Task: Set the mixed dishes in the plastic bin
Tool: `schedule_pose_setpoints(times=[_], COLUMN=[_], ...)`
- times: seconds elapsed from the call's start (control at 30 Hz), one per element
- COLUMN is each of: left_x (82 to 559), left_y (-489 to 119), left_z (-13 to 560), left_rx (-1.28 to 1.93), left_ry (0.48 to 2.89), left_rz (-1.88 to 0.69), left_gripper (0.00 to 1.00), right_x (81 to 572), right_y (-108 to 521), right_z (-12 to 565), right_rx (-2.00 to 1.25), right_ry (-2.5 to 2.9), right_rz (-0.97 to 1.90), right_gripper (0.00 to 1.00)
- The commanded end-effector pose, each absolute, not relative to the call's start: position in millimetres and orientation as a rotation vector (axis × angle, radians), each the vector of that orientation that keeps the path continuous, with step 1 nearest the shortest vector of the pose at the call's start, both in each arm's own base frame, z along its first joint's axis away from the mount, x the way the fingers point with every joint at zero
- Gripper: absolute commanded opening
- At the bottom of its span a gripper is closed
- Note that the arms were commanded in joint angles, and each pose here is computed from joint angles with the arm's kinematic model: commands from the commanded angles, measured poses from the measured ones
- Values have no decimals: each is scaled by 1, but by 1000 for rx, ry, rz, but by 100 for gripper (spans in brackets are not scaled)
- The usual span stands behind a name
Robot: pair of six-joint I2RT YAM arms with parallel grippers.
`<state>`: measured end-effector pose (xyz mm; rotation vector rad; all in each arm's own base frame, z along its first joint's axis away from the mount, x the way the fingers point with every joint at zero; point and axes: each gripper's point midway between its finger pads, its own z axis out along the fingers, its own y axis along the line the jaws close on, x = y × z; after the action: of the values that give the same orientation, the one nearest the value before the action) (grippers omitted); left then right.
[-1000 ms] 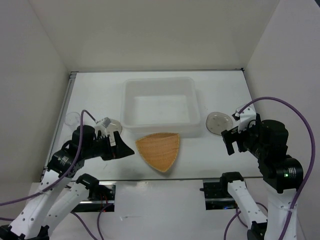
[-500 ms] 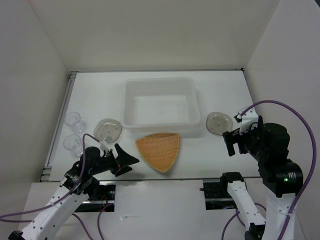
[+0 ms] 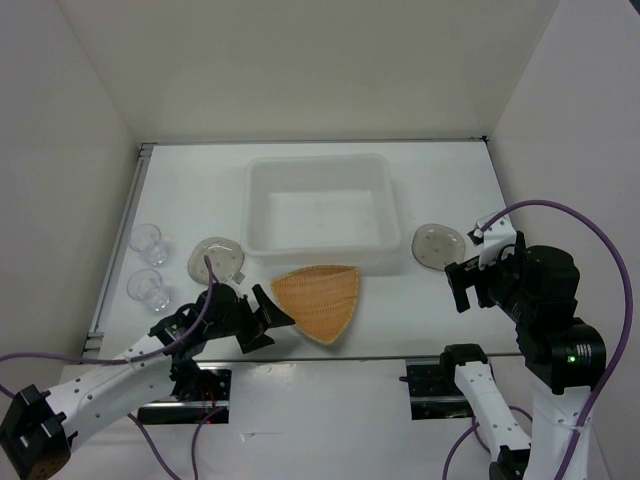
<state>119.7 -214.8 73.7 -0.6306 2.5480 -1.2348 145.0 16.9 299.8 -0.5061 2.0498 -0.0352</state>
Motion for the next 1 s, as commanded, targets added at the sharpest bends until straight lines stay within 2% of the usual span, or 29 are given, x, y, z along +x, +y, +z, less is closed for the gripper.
schedule_pose_setpoints(times=[0.0,0.23,0.4,0.67,0.8,0.97], left_x=[143,155,149,148,156,160], left_y=[-228,-252,-281,-280,-288,-289], left_z=[98,90,63,62,67,54], left_rx=[-695,-690,-642,-728,-756,-774], left_ry=[2393,2439,2636,2595,2527,2550], left_rz=[-1329,-1316,-1179,-1177,-1258,-1210], left_gripper=[100,100,100,100,100,100], right_x=[147,146,145,141,141,141], right_y=[17,17,17,16,16,17], right_z=[295,298,299,301,301,301], right_rx=[-501,-499,-498,-490,-490,-495], right_ry=[2065,2046,2037,2021,2021,2019], right_rz=[-26,-31,-33,-47,-47,-37], right_gripper=[99,99,99,99,99,99])
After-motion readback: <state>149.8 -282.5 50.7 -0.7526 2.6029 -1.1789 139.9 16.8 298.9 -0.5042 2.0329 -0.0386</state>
